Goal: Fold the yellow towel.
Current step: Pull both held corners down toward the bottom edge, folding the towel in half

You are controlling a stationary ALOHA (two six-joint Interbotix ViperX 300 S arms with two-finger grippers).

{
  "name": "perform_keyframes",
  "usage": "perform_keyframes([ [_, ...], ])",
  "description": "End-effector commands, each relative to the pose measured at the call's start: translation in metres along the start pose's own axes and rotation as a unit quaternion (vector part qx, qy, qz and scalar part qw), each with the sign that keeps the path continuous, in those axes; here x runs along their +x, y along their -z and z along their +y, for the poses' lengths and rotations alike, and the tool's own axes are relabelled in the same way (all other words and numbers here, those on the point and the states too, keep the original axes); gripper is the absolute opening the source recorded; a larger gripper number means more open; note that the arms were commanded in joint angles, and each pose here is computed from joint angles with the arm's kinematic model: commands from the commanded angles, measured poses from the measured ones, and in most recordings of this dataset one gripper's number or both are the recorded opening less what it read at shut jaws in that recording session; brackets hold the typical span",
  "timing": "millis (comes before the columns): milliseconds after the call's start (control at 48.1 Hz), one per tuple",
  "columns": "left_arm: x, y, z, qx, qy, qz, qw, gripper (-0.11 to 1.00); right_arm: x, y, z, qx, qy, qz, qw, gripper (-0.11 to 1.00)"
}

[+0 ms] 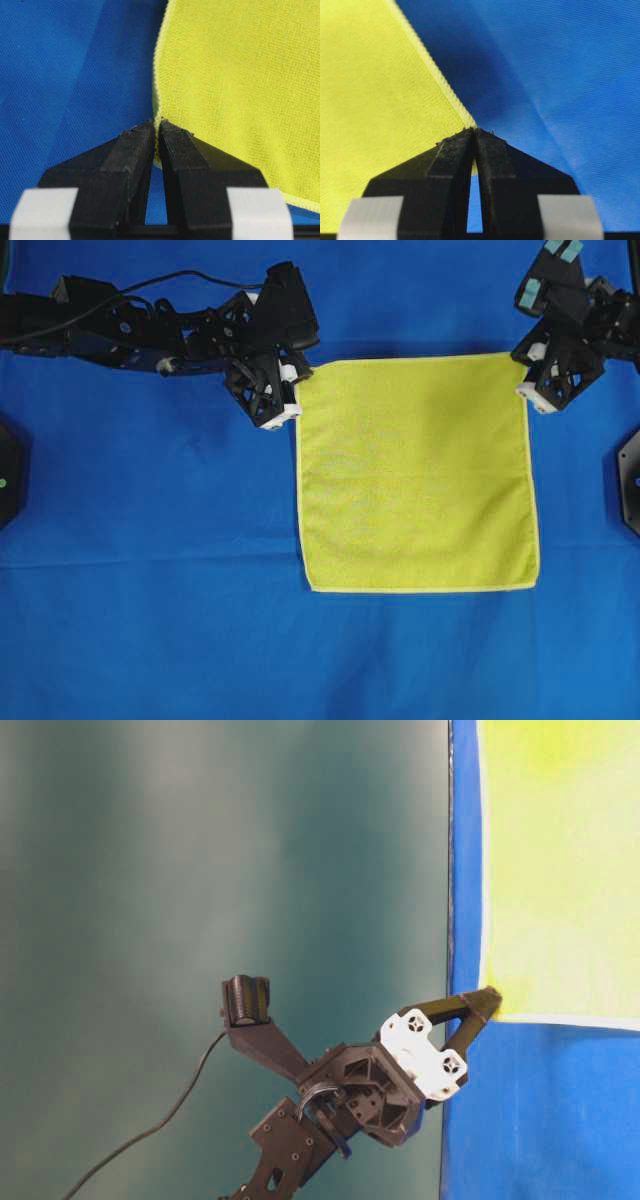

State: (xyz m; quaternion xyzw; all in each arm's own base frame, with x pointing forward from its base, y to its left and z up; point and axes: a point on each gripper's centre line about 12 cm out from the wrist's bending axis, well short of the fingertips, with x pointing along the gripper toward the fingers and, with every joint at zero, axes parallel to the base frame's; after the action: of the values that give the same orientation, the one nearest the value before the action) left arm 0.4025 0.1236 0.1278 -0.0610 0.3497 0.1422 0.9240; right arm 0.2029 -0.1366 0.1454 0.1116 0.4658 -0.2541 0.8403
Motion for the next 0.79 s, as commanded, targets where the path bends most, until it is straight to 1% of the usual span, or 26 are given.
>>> perform_keyframes([
  [0,-0.012,-0.019,-0.011,0.009,0.010,-0.029,0.9995,0.05,-0.005,-0.005,0.006,-0.003,-0.008,-0.012,0.9999,0.04],
  [62,-0.014,-0.020,-0.021,0.017,0.019,-0.028,0.9993,0.05,-0.009,-0.003,0.011,-0.004,-0.015,-0.008,0.9998,0.04],
  [104,-0.016,-0.018,-0.032,0.026,0.029,-0.024,0.9989,0.05,-0.011,-0.001,0.016,-0.005,-0.022,-0.003,0.9997,0.04],
  [208,-0.019,-0.013,-0.060,0.048,0.055,-0.013,0.9973,0.05,-0.021,0.008,0.034,-0.002,-0.049,0.012,0.9987,0.04],
  [374,-0.026,0.002,-0.110,0.090,0.100,0.002,0.9909,0.05,-0.037,0.024,0.067,-0.005,-0.099,0.010,0.9950,0.04],
  [437,-0.029,0.007,-0.130,0.104,0.118,0.005,0.9875,0.05,-0.043,0.030,0.080,-0.005,-0.121,0.012,0.9926,0.04],
  [478,-0.031,0.010,-0.141,0.108,0.129,0.007,0.9857,0.05,-0.048,0.036,0.091,-0.006,-0.138,0.016,0.9902,0.04],
  [561,-0.036,0.016,-0.162,0.122,0.148,0.008,0.9814,0.05,-0.055,0.044,0.109,-0.013,-0.164,0.025,0.9861,0.04],
  [665,-0.041,0.022,-0.183,0.139,0.167,0.009,0.9760,0.05,-0.061,0.055,0.128,-0.020,-0.190,0.040,0.9807,0.04],
  [769,-0.047,0.030,-0.201,0.151,0.185,0.012,0.9710,0.05,-0.068,0.066,0.146,-0.027,-0.213,0.057,0.9751,0.04],
])
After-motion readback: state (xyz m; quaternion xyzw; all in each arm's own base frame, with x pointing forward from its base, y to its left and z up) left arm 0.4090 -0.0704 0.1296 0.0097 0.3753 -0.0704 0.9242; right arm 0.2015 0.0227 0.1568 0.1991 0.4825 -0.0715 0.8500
